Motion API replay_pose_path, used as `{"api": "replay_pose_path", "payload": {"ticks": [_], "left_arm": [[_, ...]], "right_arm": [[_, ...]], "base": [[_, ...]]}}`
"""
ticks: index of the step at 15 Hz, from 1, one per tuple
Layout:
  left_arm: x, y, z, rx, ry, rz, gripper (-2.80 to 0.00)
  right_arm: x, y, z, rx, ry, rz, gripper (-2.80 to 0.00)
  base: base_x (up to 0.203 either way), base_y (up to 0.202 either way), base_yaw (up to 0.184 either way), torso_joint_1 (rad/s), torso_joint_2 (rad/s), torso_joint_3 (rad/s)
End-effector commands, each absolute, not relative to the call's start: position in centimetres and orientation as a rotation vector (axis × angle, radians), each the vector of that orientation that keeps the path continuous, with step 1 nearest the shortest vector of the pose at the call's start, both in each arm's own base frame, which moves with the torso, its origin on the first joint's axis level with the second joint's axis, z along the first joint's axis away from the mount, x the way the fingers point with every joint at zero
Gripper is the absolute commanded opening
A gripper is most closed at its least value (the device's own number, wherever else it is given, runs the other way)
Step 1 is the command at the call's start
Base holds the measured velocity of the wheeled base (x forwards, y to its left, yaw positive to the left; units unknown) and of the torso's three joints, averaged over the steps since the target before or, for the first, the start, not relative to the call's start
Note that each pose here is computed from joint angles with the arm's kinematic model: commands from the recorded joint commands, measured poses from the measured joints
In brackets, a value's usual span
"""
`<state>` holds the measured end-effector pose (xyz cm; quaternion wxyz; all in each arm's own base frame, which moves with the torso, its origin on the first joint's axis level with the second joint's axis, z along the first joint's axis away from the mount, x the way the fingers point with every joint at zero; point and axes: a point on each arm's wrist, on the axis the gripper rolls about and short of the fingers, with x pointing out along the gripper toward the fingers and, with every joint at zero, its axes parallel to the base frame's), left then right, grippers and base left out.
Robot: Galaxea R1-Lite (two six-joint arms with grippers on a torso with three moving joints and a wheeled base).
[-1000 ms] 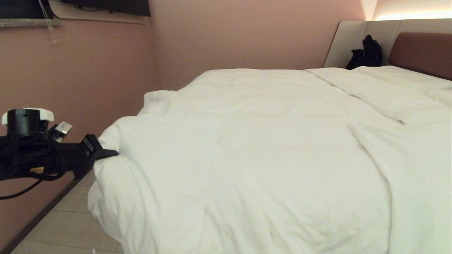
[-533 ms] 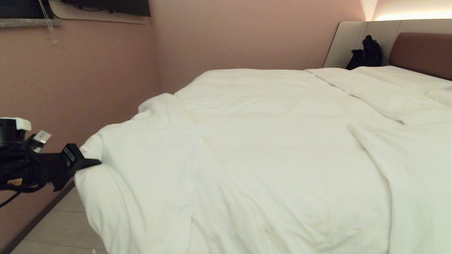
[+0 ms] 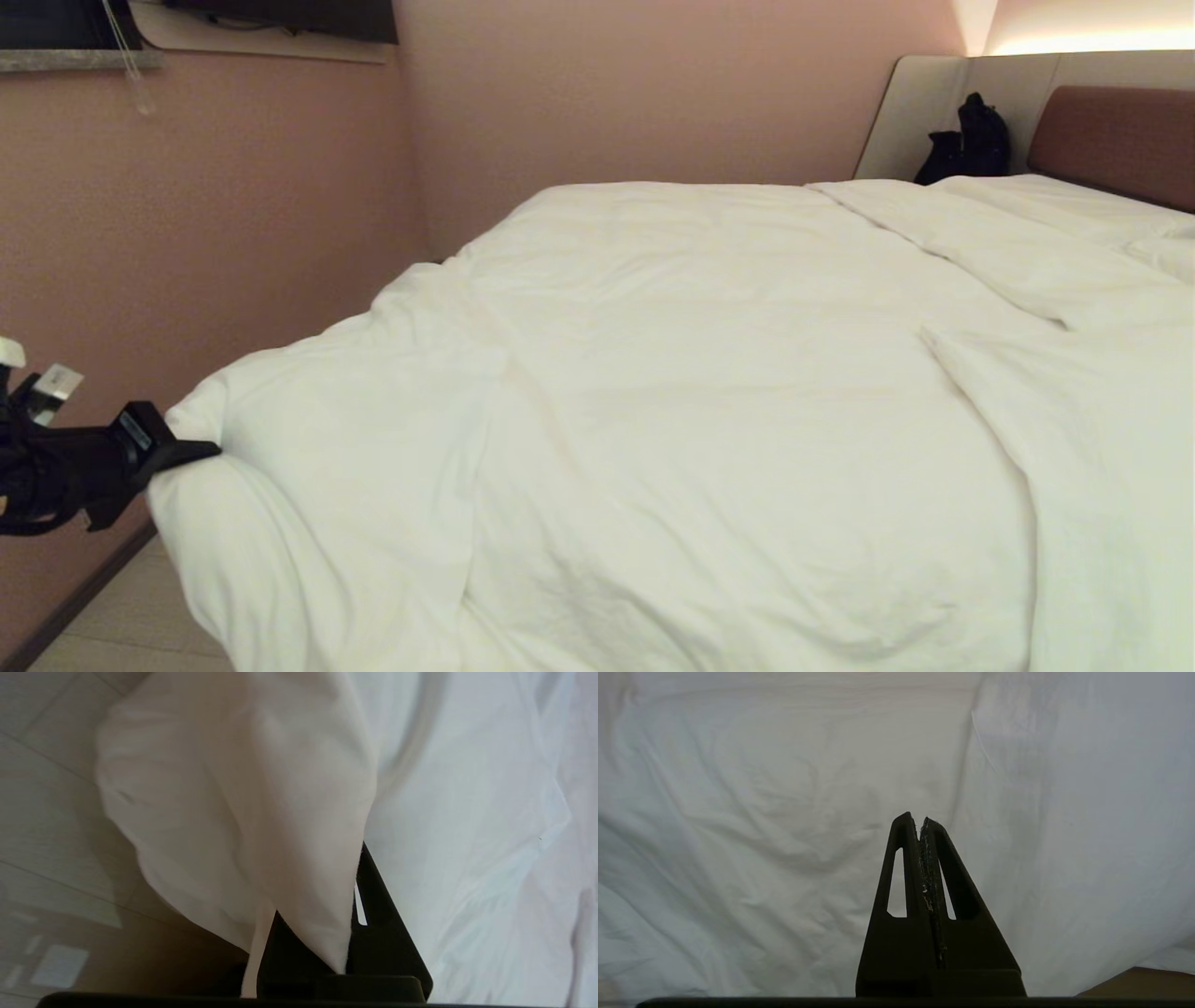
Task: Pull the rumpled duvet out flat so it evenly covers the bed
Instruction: Flatten the corners of the folded blanket
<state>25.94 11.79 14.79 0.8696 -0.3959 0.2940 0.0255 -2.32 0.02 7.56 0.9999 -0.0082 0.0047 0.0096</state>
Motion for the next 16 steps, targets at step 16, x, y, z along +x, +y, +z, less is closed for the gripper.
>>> {"api": "replay_pose_path", "payload": {"ticks": [16], "left_arm": [[22.9, 12.8, 9.8, -0.827, 0.859, 0.178, -2.8]], "right_arm": [[-2.3, 0.0, 7.6, -0.017, 0.011, 0.02, -2.8]], "base": [[0.0, 0.0, 0.0, 0.0, 0.0, 0.0]]}}
